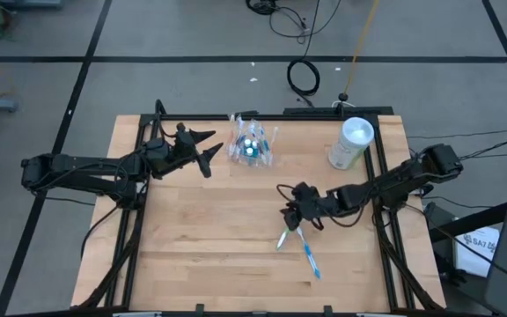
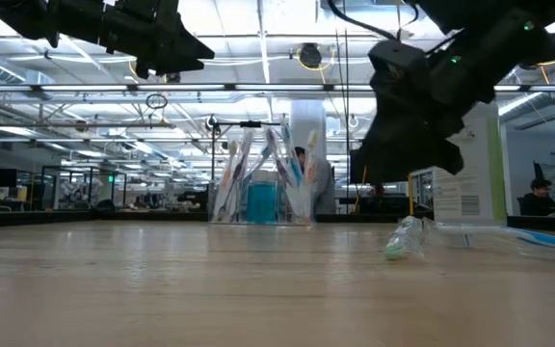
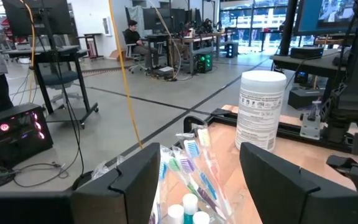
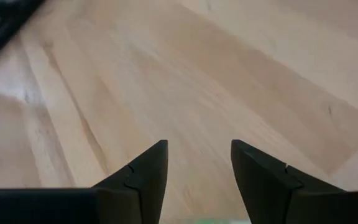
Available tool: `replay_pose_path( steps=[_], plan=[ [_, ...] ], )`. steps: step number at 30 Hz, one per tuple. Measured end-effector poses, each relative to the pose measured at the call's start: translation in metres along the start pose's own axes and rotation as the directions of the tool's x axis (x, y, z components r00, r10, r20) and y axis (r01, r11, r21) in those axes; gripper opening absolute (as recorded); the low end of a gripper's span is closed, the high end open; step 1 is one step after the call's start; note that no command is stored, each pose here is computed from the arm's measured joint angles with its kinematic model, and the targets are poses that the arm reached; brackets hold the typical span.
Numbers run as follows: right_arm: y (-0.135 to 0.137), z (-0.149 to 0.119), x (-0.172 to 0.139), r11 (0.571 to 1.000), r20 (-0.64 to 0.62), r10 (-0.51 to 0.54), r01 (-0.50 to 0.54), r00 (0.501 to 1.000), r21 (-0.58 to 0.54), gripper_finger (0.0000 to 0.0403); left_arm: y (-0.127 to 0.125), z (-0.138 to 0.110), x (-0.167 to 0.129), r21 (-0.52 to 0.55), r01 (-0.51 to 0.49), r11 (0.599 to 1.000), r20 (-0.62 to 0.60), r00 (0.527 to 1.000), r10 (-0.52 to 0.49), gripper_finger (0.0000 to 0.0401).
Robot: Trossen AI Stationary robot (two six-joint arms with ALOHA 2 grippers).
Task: Pick & Place toothbrushing station
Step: Put the green toothbrush into the transparent organizer
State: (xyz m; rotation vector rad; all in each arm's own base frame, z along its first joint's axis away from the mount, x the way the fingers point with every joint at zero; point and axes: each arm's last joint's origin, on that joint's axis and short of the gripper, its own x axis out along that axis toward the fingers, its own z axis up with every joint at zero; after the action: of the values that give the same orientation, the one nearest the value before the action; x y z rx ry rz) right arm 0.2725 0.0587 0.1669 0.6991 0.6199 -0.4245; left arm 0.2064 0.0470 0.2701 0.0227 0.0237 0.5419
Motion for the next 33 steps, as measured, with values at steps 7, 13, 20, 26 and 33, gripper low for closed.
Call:
replay_pose_path(
  steps=[7, 13, 20, 26, 33],
  plan=[
    [-0.008, -0.015, 0.000, 0.997, -0.171, 0.034, -0.021, 0.985, 0.080, 0.0168, 0.000, 0.000, 0.000, 0.000, 0.000, 1.000, 0.000, 1.000, 0.000, 0.0230],
    [-0.018, -0.025, -0.002, 0.980, -0.347, -0.005, 0.075, 0.938, 0.186, 0.0168, 0.000, 0.000, 0.000, 0.000, 0.000, 1.000, -0.001, 1.000, 0.000, 0.0230],
    [-0.031, -0.020, 0.001, 0.954, -0.215, -0.140, 0.190, 0.966, 0.231, 0.0168, 0.000, 0.000, 0.000, 0.000, 0.001, 1.000, 0.000, 1.000, -0.001, 0.0230],
    [-0.046, -0.023, 0.005, 0.930, -0.188, -0.147, 0.200, 0.971, 0.308, 0.0167, 0.000, 0.000, 0.000, 0.000, 0.001, 1.000, 0.000, 1.000, -0.001, 0.0230],
    [-0.049, -0.018, 0.010, 0.945, -0.085, -0.031, 0.057, 0.996, 0.322, 0.0167, 0.000, 0.000, 0.000, 0.000, 0.001, 1.000, 0.000, 1.000, -0.001, 0.0230]
  ],
)
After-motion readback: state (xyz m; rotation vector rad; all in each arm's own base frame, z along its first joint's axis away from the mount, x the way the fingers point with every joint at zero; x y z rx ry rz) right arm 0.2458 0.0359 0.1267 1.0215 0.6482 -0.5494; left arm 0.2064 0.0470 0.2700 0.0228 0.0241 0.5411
